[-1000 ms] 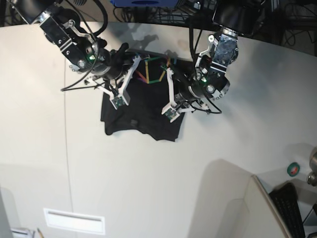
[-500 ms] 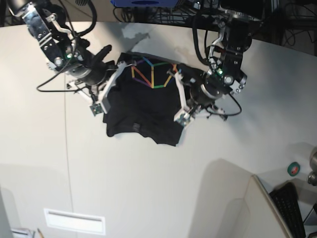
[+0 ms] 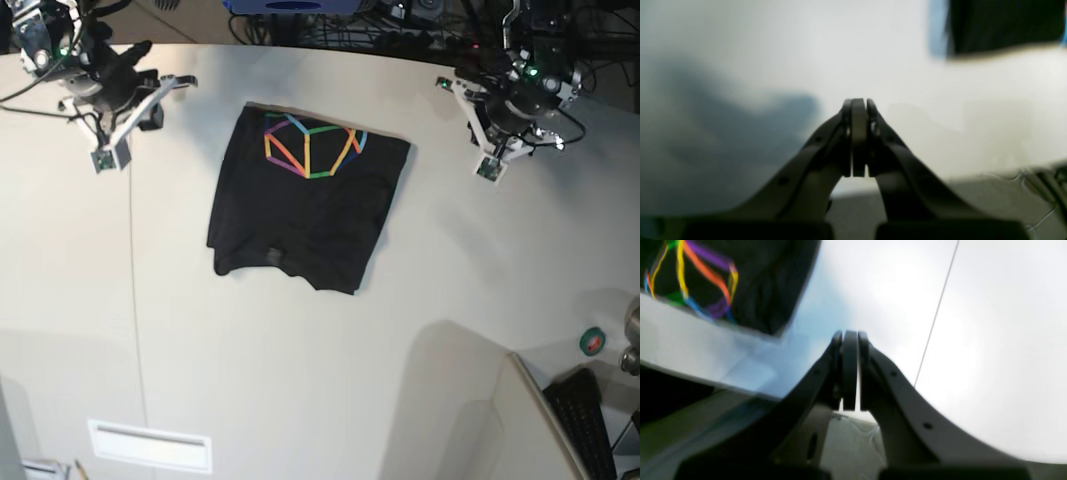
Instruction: Layout the t-shirt on the table in an organized manner, then fold the t-shirt properly
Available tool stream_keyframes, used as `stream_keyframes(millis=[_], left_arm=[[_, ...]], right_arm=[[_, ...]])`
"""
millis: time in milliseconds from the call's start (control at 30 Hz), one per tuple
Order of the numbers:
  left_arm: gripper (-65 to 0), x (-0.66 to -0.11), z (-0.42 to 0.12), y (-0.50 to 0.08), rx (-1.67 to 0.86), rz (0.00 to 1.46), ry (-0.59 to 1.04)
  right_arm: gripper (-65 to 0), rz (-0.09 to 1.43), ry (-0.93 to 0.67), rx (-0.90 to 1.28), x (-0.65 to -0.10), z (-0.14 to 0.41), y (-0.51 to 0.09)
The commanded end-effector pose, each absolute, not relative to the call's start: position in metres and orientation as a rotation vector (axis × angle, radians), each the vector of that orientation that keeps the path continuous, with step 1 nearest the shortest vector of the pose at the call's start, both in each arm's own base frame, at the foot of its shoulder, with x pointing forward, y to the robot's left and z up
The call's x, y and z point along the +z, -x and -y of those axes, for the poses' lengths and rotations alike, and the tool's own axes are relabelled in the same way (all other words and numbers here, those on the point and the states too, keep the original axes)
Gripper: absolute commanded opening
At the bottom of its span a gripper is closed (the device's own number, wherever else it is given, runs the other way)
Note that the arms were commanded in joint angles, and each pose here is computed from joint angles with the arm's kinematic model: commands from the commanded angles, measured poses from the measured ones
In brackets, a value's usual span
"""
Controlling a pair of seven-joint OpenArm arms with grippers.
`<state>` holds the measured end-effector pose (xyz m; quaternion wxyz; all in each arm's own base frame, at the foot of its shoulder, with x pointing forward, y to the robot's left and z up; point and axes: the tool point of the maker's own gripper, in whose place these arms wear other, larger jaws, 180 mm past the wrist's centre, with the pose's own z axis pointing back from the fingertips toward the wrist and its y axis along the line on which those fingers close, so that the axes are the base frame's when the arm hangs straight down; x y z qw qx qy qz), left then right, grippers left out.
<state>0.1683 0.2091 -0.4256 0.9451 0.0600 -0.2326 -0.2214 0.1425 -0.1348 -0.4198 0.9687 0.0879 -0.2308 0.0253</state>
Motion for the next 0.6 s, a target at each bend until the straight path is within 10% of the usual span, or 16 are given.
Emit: stream_keyframes(millis=[0, 567], left_arm=[[-65.0, -0.417, -0.206, -0.162, -0.464, 0.494, -0.119], [-65.0, -0.496, -0.196, 0.033, -0.522, 0.133, 0.110]], right_arm=[[-65.0, 0.477, -0.166, 0.047, -0.413, 0.141, -0.136], [-65.0, -0.151, -0.196, 0.159, -0.488, 0.125, 0.098]])
